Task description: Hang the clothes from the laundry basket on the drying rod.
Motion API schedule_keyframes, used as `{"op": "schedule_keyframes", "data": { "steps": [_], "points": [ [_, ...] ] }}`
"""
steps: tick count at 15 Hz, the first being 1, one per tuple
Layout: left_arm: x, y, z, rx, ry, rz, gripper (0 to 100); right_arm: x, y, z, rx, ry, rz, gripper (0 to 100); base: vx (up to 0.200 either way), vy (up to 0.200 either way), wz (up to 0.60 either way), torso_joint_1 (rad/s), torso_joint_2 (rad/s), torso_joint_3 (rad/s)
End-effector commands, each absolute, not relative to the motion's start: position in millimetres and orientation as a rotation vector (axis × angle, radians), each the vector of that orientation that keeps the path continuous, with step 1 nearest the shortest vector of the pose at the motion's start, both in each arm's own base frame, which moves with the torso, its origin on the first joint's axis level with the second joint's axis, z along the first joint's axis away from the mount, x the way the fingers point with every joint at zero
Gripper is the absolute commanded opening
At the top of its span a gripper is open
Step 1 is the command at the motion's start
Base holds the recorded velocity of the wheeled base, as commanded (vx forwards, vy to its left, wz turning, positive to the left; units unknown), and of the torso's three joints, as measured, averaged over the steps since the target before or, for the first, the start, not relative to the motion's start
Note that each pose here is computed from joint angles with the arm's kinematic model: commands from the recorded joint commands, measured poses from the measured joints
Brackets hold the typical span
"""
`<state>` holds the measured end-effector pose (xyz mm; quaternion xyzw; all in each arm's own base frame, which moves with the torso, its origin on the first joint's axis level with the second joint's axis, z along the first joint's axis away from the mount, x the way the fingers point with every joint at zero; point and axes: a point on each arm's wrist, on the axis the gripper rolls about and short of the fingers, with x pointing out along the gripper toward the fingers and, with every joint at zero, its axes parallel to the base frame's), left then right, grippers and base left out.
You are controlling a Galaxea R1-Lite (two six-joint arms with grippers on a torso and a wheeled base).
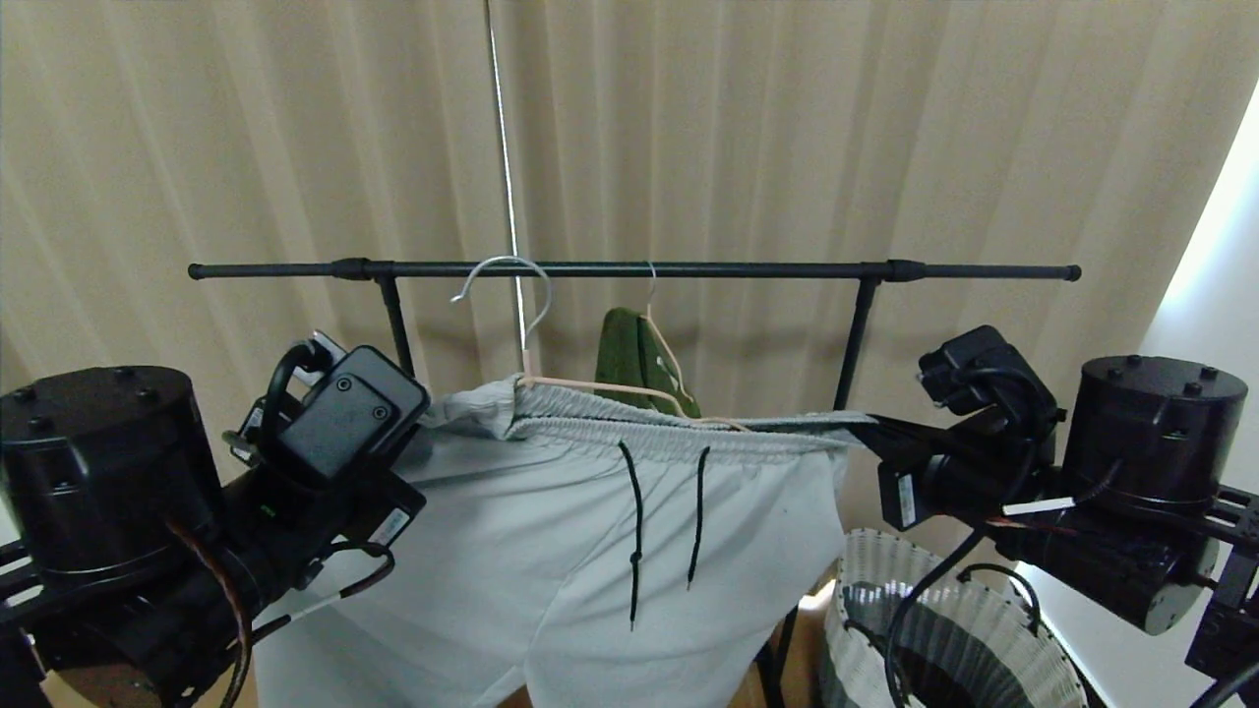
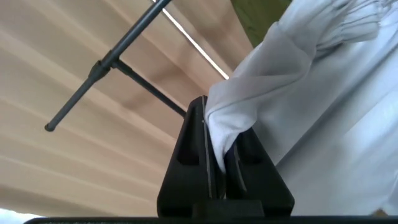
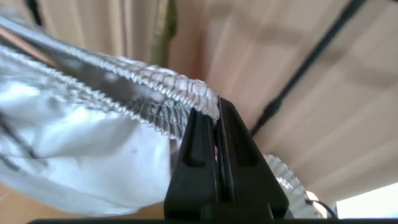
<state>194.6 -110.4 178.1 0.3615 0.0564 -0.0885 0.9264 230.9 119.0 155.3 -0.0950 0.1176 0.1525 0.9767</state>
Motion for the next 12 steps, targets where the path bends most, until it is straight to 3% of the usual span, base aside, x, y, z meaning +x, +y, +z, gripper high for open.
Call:
{"op": "schedule_keyframes", "data": {
  "steps": [1, 3, 4, 12],
  "points": [
    [198.5, -112.6, 173.5, 0.749, 0.133, -0.186, 0, 217.5, 130.3, 161.8, -0.189, 0.207, 0.372, 0, 0.0, 0.0, 0.0, 0.0, 0.0, 0.0],
    [201.0, -114.2, 173.5, 0.741, 0.117, -0.18, 0, 207.4, 142.1, 163.5, -0.194, 0.199, 0.432, 0, 0.0, 0.0, 0.0, 0.0, 0.0, 0.0],
    [201.3, -114.3, 173.5, 0.74, 0.116, -0.178, 0, 206.9, 142.8, 163.5, -0.194, 0.198, 0.436, 100, 0.0, 0.0, 0.0, 0.0, 0.0, 0.0],
    [226.8, -121.4, 170.6, 0.659, 0.048, -0.068, 0, 200.3, 148.9, 169.9, -0.27, 0.156, 0.574, 100, 0.0, 0.0, 0.0, 0.0, 0.0, 0.0]
  ]
}}
